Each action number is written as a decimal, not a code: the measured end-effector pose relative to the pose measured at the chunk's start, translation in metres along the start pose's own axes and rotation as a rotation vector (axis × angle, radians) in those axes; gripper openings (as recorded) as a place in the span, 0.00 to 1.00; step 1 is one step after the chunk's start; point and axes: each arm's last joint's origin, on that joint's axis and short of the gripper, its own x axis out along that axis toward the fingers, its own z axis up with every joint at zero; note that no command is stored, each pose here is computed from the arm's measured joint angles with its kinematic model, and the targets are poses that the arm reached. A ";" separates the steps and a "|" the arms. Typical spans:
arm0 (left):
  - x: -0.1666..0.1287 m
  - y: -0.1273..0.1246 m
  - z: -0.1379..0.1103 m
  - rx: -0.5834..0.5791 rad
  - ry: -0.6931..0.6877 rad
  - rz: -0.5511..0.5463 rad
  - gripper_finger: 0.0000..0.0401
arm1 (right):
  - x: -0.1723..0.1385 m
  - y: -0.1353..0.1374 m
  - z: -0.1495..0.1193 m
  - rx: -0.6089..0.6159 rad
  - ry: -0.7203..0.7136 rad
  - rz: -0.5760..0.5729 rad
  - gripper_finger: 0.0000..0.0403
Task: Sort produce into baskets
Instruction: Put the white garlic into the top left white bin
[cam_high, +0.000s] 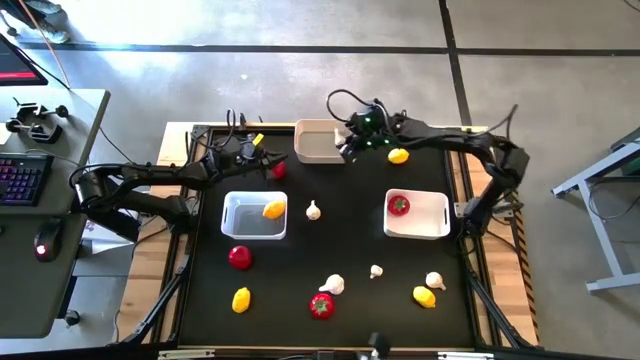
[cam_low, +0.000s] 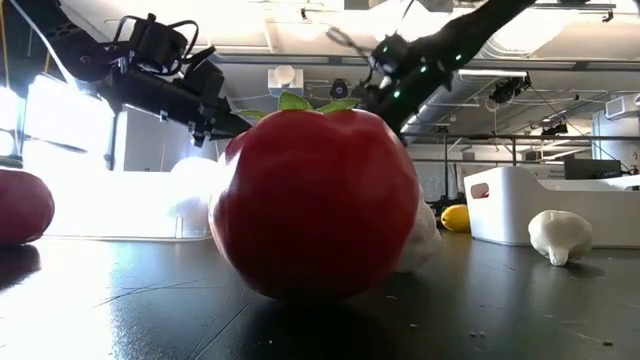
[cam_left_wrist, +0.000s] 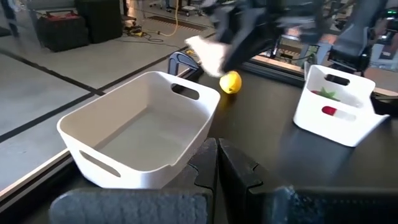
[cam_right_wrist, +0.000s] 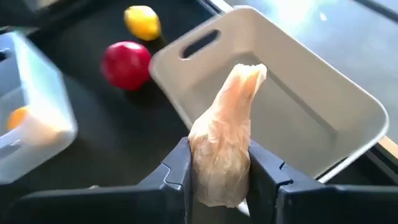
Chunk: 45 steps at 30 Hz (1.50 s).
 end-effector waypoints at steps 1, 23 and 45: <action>0.000 0.000 0.000 0.000 0.001 -0.004 0.00 | 0.005 -0.003 0.002 0.008 0.019 -0.008 0.20; 0.000 0.000 0.000 0.033 0.001 -0.006 0.00 | 0.101 -0.052 0.041 0.006 0.483 -0.191 0.20; 0.000 0.000 -0.001 0.033 0.006 -0.006 0.00 | 0.103 -0.034 0.049 -0.095 0.492 -0.233 0.57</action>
